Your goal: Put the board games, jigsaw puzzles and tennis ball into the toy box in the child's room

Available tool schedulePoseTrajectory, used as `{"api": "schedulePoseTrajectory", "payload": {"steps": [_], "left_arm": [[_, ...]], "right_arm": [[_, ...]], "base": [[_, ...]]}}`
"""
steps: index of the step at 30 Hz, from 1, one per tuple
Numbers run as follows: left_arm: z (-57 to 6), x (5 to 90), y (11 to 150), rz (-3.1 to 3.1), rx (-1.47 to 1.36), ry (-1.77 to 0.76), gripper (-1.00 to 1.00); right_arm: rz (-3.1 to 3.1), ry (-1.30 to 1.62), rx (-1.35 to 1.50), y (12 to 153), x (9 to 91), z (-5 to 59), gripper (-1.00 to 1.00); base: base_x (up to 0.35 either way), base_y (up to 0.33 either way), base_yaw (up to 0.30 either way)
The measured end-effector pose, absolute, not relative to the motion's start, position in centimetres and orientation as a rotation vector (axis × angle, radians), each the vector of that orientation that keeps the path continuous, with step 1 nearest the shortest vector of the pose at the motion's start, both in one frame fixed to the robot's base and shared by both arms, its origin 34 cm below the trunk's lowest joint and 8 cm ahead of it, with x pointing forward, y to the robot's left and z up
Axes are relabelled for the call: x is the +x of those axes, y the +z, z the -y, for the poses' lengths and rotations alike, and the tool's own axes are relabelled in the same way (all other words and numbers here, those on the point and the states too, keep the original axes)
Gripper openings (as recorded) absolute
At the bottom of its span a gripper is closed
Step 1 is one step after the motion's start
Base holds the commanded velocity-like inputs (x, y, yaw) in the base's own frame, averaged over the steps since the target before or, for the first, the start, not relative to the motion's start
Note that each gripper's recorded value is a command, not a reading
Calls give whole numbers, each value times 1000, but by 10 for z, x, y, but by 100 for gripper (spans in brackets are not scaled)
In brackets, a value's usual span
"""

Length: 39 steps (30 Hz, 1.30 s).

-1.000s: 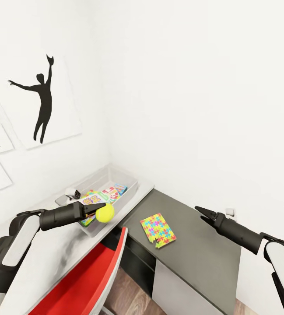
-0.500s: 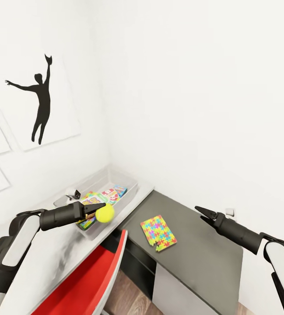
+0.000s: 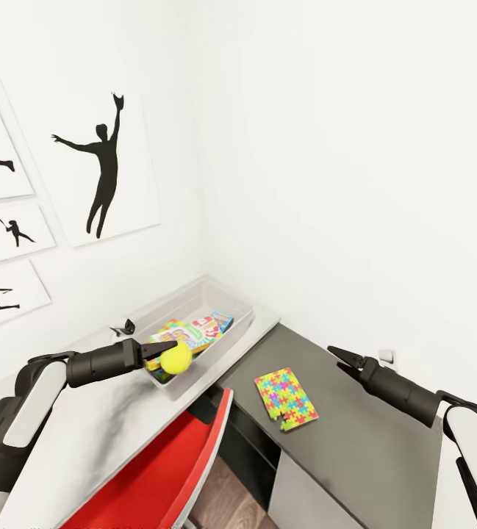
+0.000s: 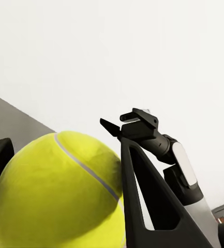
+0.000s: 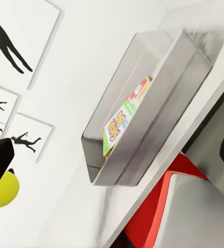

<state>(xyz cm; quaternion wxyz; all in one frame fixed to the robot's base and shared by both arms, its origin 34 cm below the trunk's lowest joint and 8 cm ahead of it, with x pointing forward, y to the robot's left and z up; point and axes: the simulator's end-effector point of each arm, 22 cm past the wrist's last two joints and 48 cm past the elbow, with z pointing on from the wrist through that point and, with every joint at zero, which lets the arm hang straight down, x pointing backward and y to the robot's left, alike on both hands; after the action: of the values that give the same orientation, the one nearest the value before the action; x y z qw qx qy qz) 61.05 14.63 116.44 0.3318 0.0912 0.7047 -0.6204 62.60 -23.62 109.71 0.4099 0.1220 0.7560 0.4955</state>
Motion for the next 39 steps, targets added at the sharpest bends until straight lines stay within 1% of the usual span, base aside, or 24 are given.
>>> {"api": "schedulePoseTrajectory", "payload": {"steps": [16,21,26,33,39], "left_arm": [[-147,611,1164,-1842,237,-1622,-100],[-147,610,1164,-1841,237,-1622,-100],[-147,611,1164,-1841,237,-1621,-100],[-147,611,1164,-1842,237,-1622,-100],[-147,610,1164,-1842,237,-1622,-100]], "right_arm": [[-1906,1244,310,1097,626,237,100],[-1906,1244,309,1097,626,237,100],[-1907,1244,309,1096,626,236,100],[-1906,1244,309,1097,626,236,100],[-1906,1244,309,1097,626,236,100]], "base": [[0,0,9],[110,0,21],[187,0,215],[34,0,274],[85,-47,76]]}}
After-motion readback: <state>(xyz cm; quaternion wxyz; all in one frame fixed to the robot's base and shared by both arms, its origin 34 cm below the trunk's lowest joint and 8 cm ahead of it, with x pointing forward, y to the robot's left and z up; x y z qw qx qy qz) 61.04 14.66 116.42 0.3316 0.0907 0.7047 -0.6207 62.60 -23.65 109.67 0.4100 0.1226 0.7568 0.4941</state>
